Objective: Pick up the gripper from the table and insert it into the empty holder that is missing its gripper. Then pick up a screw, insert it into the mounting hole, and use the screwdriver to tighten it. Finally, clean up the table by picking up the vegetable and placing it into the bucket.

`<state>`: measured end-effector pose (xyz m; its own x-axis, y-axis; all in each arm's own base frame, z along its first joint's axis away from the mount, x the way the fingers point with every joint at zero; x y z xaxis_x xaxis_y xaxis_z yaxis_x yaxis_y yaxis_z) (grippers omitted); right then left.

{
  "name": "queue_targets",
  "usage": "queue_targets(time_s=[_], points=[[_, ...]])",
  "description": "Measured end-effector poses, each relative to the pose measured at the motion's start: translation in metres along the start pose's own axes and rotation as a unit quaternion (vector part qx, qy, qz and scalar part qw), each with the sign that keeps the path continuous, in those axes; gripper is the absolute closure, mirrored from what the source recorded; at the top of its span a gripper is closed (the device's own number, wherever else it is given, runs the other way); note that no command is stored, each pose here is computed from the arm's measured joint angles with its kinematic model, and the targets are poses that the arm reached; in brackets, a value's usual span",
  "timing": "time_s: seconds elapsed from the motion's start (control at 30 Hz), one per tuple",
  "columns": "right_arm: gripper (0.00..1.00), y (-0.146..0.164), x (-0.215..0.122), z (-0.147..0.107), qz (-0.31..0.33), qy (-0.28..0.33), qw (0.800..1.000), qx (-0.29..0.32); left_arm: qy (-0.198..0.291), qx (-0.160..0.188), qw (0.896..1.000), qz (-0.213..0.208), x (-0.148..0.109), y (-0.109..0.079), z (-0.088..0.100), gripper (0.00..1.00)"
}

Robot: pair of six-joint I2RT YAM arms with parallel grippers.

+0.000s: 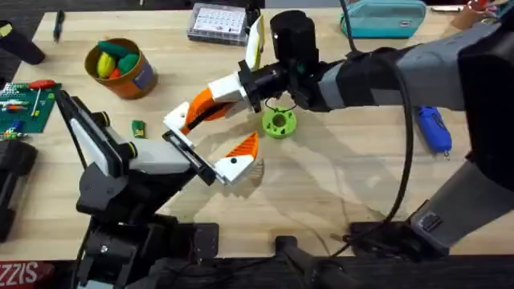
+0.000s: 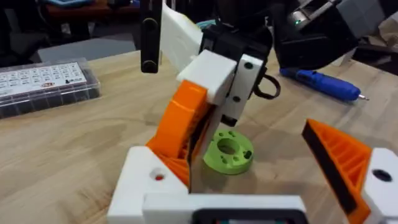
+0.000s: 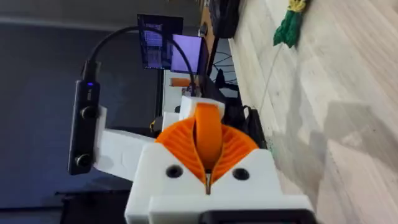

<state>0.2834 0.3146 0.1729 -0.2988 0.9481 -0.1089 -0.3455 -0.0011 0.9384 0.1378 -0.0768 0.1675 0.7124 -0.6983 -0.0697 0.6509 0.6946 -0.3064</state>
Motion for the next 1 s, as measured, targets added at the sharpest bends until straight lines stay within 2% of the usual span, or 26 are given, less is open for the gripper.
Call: queue_targets(time_s=[1.0], points=[[0.992, -0.0005, 0.0038, 0.0003, -0.007, -0.007, 1.000, -0.001, -0.001, -0.001, 1.000, 0.004, 0.0000, 0.0008, 0.0001, 0.016]])
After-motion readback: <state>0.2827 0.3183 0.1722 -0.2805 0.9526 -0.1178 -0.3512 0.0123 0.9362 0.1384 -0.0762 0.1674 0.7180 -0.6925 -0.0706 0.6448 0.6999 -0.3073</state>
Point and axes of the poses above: each hand's point on the last joint's axis, 136 mm out from that joint toward the fingers, its own x axis out along the fingers, its own y axis along the line the jaws close on, z = x × y, the point moved 8 cm from there along -x, back along the fingers, and after that the axes turned 11 degrees about -x, right-handed, at the moved point
